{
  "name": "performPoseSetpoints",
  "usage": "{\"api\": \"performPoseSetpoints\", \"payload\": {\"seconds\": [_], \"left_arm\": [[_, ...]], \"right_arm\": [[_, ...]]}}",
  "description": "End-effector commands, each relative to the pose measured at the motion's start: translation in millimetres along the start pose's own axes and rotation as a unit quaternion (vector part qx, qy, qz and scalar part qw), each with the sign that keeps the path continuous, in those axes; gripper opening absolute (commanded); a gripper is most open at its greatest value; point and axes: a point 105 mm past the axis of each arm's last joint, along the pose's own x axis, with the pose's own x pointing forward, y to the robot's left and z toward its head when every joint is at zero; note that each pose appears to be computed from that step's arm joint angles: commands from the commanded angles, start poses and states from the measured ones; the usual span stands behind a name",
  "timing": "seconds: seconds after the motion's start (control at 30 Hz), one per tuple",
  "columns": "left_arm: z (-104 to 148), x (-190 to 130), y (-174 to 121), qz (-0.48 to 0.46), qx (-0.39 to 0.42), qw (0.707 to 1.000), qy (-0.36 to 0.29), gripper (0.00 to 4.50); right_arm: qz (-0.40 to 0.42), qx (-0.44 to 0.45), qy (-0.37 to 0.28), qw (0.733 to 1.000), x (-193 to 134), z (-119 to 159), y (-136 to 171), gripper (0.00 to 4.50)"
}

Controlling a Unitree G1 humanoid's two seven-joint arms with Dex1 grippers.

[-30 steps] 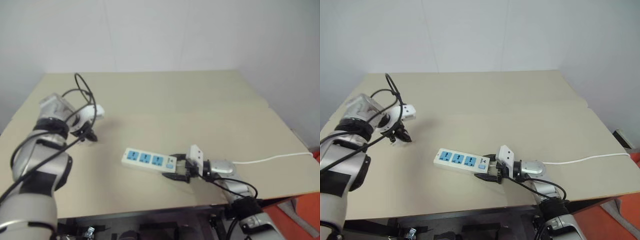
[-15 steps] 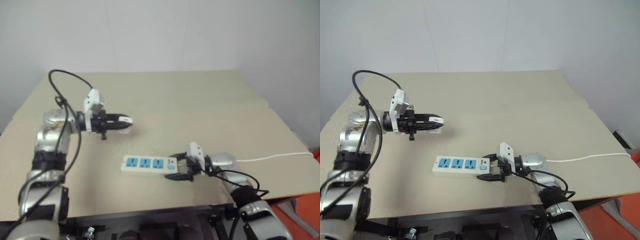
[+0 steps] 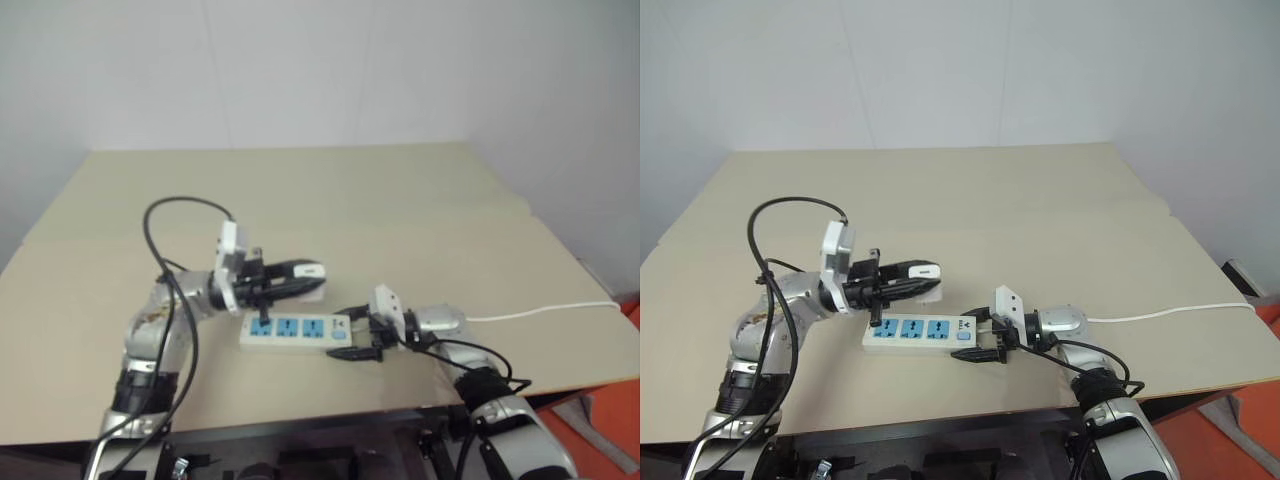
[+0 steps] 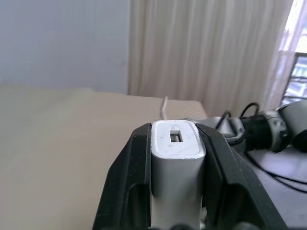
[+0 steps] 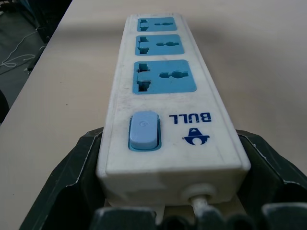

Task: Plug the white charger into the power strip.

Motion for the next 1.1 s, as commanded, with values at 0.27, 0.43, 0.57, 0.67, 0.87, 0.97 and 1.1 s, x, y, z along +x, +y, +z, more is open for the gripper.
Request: {"api": "performPoseSetpoints", "payload": {"seconds": [0.27,0.43,0.57,0.67,0.87,0.97,1.1], "left_arm": [[-21,0,-14,-0.033,-0.002,0.999,0.015,1.02],[-28,-4,-9,-0.026,0.002,0.999,0.025,1.02],[-37,-7,-7,-0.021,0.011,0.999,0.034,1.02],[-39,-6,-6,-0.019,0.012,0.999,0.032,1.02],[-44,-3,-5,-0.021,0.015,0.999,0.029,1.02],[-47,-1,-7,-0.026,0.014,0.999,0.029,1.02],[-49,0,-8,-0.033,0.014,0.999,0.030,1.02]], "right_arm": [[0.028,0.010,0.020,0.999,5,-9,11,3.42],[0.042,0.012,0.027,0.999,5,-11,14,3.42],[0.045,0.013,0.028,0.998,5,-10,14,3.42],[0.044,0.013,0.028,0.999,4,-10,14,3.42],[0.041,0.013,0.029,0.999,3,-11,14,3.42],[0.038,0.012,0.028,0.999,3,-10,14,3.42],[0.034,0.012,0.026,0.999,3,-10,14,3.42]]}}
